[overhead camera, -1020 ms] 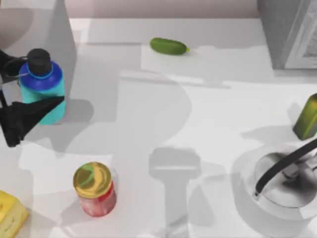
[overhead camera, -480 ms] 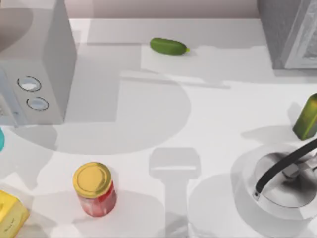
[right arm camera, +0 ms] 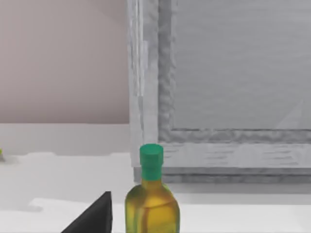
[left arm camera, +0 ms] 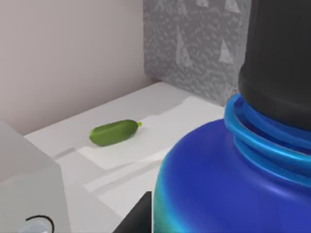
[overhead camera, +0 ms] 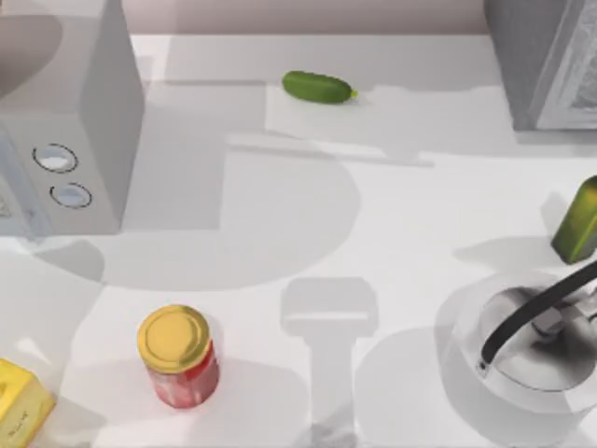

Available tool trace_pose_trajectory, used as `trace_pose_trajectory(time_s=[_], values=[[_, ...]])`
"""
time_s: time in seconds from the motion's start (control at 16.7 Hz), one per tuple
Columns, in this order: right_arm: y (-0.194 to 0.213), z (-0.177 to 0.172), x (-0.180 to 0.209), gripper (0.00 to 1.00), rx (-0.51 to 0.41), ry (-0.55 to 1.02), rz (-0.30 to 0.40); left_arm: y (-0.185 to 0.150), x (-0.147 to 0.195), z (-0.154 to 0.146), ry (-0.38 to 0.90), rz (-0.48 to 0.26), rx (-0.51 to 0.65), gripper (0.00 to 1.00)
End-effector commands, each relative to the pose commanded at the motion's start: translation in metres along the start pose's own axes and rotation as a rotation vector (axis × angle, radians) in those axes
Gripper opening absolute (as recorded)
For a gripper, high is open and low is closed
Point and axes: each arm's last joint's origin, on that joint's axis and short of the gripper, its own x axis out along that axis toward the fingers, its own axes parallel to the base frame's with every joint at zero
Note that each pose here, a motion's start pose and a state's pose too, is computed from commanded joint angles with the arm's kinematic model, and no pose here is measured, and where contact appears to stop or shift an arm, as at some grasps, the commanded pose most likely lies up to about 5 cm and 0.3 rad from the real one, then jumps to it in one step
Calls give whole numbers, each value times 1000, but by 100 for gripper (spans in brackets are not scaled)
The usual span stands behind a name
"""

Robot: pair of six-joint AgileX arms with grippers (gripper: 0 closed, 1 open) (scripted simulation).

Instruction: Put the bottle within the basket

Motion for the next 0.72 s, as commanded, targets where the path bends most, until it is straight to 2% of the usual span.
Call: trace_pose_trajectory(time_s=[0.18,0.36,0.54,0.72], values=[[0,0,0,100,0,0,0,2,1,2,0,-5,-2,0],[0,0,0,100,0,0,0,18,0,19,-12,-12,-25,0],[0,0,0,100,0,0,0,48,-3,51,-25,-14,-49,0],[0,0,0,100,0,0,0,90,-7,96,-38,-11,-44,0]])
